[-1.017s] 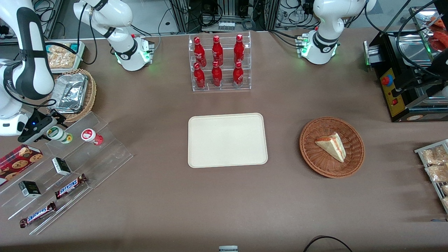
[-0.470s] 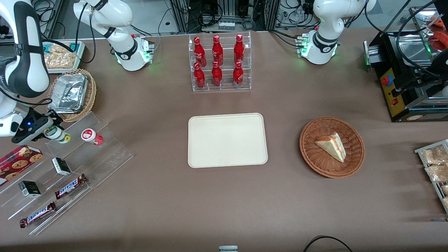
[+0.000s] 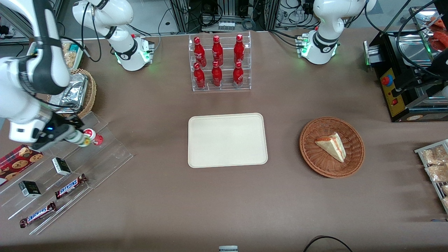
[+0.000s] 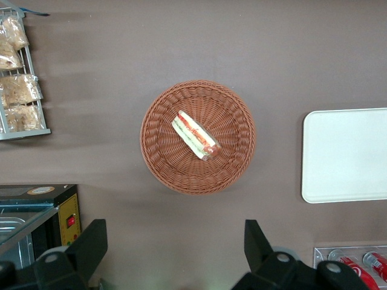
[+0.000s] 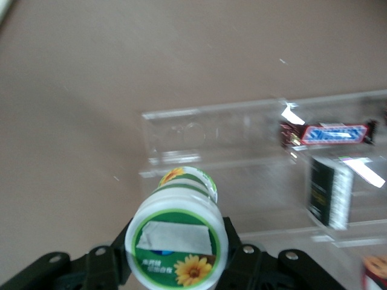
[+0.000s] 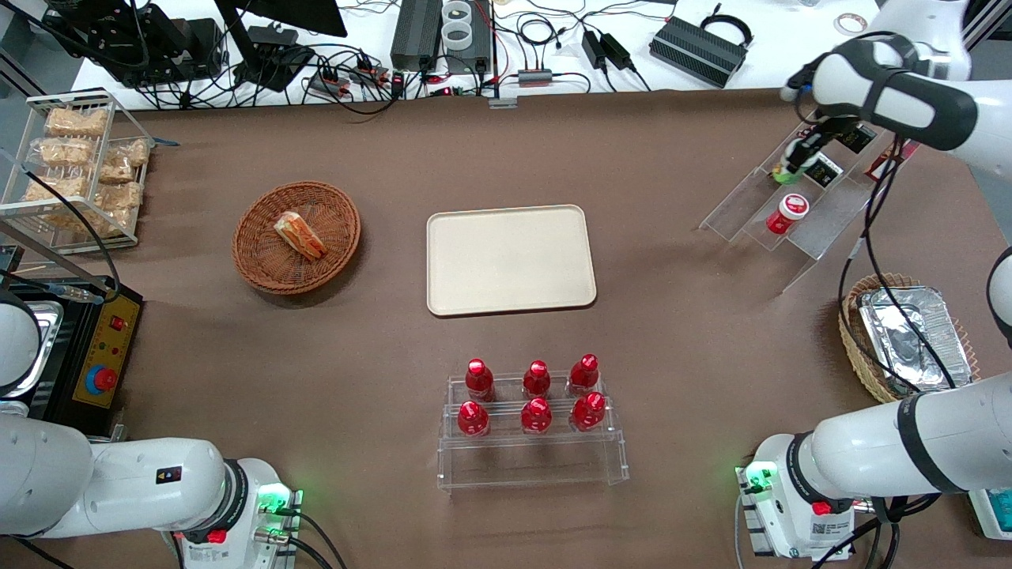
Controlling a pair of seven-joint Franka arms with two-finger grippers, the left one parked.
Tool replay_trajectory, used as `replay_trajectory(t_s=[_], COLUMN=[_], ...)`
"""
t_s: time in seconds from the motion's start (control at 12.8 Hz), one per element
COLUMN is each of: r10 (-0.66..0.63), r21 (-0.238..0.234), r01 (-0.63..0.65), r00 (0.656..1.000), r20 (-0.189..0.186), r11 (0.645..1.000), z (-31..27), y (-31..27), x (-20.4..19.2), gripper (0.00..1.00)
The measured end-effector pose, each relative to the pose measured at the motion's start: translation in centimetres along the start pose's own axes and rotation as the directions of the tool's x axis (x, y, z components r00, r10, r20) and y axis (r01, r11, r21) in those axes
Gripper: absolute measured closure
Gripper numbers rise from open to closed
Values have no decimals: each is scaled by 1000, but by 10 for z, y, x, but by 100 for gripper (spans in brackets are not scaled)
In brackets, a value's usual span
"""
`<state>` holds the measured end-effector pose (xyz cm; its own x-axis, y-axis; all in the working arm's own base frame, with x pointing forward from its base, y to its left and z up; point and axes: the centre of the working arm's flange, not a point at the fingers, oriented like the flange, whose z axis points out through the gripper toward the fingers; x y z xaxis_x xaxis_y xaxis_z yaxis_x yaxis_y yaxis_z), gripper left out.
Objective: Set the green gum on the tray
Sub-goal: 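Carry the gum jar with the right gripper over the cream tray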
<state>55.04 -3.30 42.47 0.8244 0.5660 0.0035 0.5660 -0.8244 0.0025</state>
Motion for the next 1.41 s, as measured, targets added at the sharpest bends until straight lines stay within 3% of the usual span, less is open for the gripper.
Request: replay_trajectory(t_s=[0.31,0.7,1.1,1.41], r10=[118,308,468,564], r21=[1,32,7,29], r01=[-118,-310,-468,-564], r00=[993,950,883,825], r20=[21,58,25,7], r11=[993,950,884,825], z=[17,59,100,124], y=[-97,-234,-349,-421], x=[81,167,232,254], gripper=[43,43,43,43])
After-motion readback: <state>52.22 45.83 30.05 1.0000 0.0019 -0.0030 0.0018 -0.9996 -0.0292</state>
